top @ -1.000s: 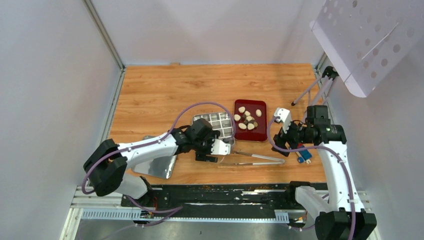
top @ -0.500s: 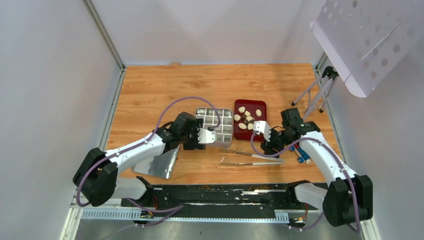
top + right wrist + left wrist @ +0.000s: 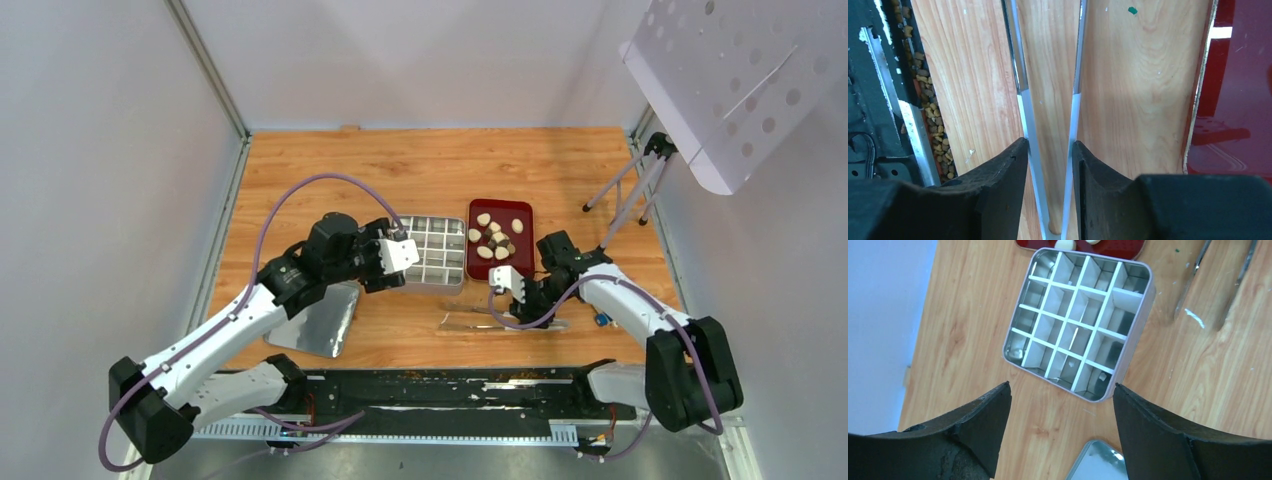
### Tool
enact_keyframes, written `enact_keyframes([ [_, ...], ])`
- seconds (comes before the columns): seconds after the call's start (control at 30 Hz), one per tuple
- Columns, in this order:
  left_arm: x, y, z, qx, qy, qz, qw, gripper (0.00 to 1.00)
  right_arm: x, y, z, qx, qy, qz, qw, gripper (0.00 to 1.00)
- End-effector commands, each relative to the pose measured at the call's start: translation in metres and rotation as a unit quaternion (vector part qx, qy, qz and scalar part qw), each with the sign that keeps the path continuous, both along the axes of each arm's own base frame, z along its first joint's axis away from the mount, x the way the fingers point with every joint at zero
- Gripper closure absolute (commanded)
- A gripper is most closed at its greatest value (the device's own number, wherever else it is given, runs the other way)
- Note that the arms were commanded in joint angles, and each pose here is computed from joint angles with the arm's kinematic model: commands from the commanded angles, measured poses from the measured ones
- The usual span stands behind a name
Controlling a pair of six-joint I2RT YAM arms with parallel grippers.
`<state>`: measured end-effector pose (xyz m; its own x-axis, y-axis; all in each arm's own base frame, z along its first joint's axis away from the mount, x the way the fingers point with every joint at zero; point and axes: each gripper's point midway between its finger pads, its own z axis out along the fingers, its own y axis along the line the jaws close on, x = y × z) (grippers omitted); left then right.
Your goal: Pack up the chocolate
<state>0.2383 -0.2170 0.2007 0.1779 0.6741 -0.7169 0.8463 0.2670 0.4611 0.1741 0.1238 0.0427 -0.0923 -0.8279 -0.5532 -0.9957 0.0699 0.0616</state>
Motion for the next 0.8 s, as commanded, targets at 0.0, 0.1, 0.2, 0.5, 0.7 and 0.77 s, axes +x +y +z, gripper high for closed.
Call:
enact_keyframes([
  [0.0,-0.012,-0.017,0.015,-0.051,0.015,-0.017,0.998,0.19,0.016,0.0,-0.015,-0.012,-0.025,-0.015,1.0,0.66],
  [0.1,-0.022,-0.031,0.018,-0.049,0.001,-0.054,0.997,0.2,0.025,0.001,-0.016,-0.016,-0.027,-0.029,0.999,0.68],
  [0.2,-0.037,-0.042,0.014,-0.042,0.009,-0.089,0.995,0.22,0.031,0.005,-0.015,-0.014,-0.016,-0.039,0.999,0.69],
  [0.5,-0.063,-0.048,-0.017,-0.015,0.013,-0.171,0.985,0.2,0.028,-0.001,0.011,-0.029,-0.015,-0.006,0.999,0.46],
  [0.7,-0.064,-0.084,-0.035,-0.005,0.05,-0.241,0.969,0.29,0.042,-0.003,0.104,0.089,0.002,-0.108,0.99,0.39],
  [0.77,-0.062,-0.099,-0.045,0.003,0.077,-0.245,0.966,0.34,0.046,-0.011,0.124,0.109,-0.008,-0.148,0.983,0.38],
])
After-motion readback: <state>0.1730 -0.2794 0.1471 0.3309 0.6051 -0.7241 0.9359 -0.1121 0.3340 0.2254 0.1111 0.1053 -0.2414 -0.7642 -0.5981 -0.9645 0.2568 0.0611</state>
